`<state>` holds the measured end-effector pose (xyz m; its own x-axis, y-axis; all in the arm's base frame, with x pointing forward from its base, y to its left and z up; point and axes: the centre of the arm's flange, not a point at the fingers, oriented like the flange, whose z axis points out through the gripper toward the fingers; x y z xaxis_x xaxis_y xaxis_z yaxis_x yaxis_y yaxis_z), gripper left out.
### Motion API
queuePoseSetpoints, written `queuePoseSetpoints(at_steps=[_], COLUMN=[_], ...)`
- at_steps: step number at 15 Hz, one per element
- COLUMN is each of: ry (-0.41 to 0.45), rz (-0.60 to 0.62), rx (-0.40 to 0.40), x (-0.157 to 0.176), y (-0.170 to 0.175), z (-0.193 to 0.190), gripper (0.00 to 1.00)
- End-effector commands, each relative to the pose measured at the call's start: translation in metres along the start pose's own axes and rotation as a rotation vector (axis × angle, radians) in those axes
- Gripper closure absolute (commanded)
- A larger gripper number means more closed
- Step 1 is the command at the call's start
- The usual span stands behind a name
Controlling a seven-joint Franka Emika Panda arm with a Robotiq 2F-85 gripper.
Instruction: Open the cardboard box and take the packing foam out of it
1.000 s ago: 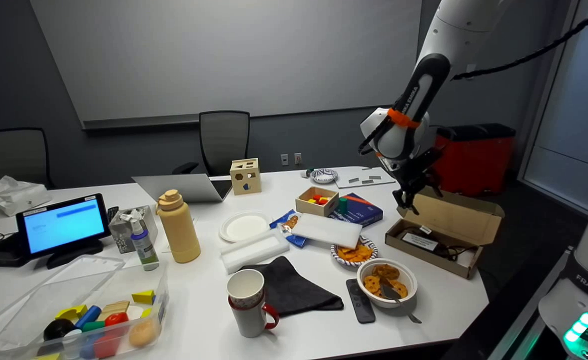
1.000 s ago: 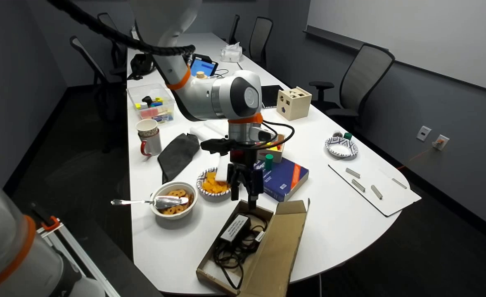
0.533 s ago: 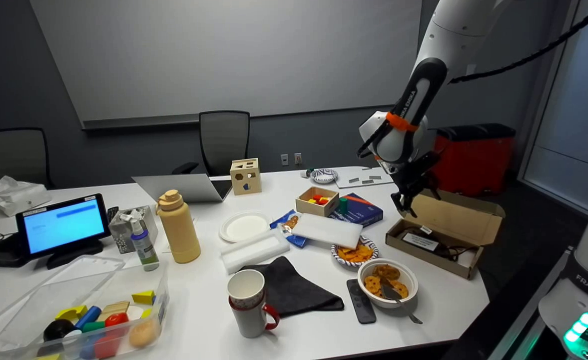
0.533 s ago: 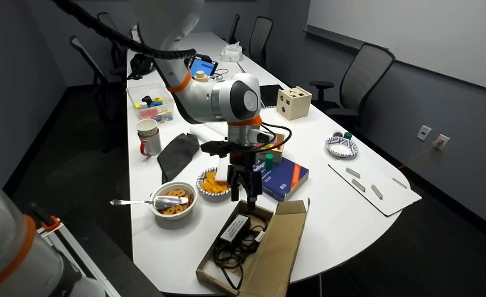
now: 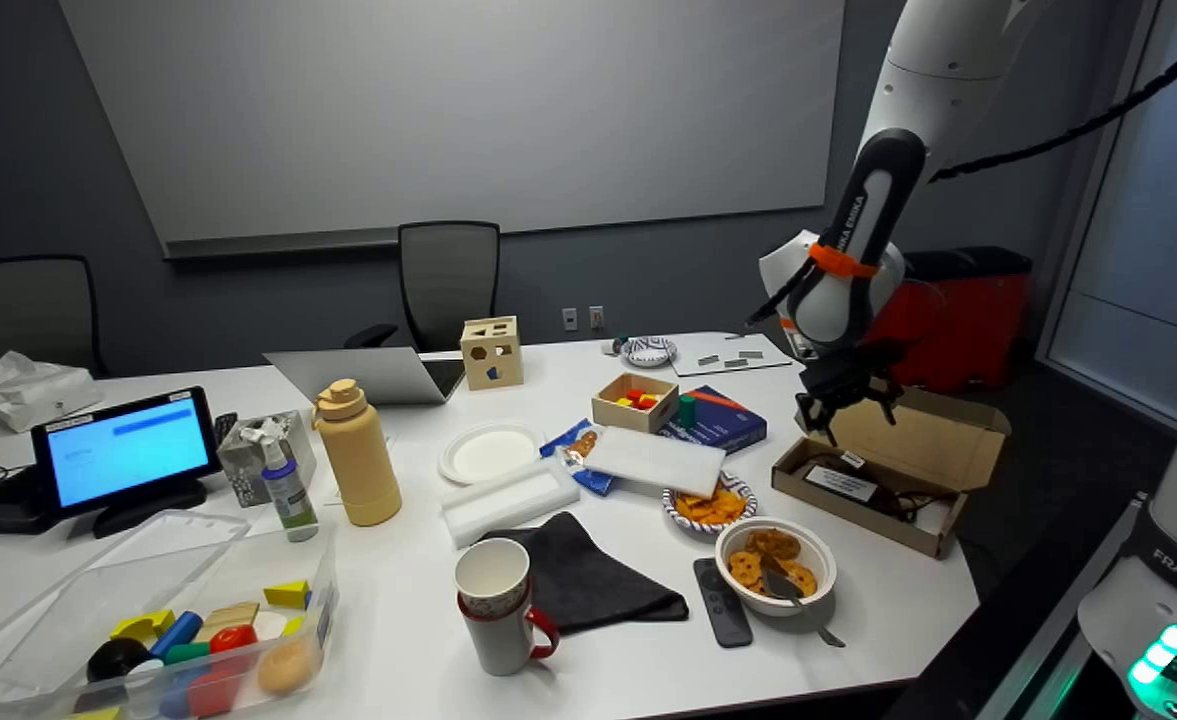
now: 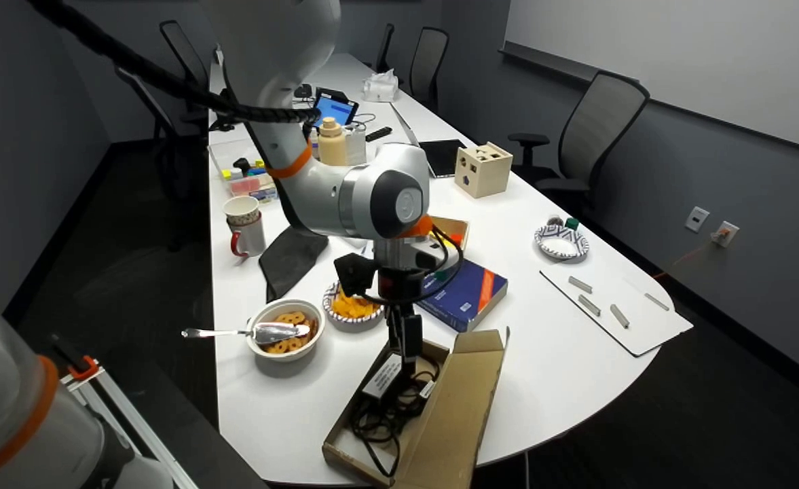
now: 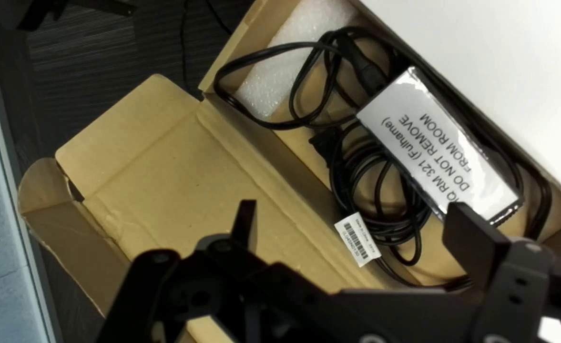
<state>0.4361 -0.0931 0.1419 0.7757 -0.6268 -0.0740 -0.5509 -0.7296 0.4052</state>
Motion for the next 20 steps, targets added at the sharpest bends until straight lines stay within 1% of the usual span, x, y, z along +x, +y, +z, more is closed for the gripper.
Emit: queuePoseSetpoints(at_steps=[1, 4, 8, 10, 13, 20], ry=[0.041, 0.070, 0.085, 0.086, 0.082, 0.074], rz=[0.114, 0.174, 0.273, 0.311, 0.368, 0.499], rx=[0.124, 0.194, 0.241, 0.251, 0.262, 0.281], x=[0.007, 0.018, 0.015, 0.013, 0.011, 0.008], y=[0.015, 0.005, -0.012, -0.023, -0.028, -0.022], z=[0.007, 0.015, 0.029, 0.042, 0.058, 0.088], gripper=[0.00, 0.00, 0.00, 0.00, 0.00, 0.00])
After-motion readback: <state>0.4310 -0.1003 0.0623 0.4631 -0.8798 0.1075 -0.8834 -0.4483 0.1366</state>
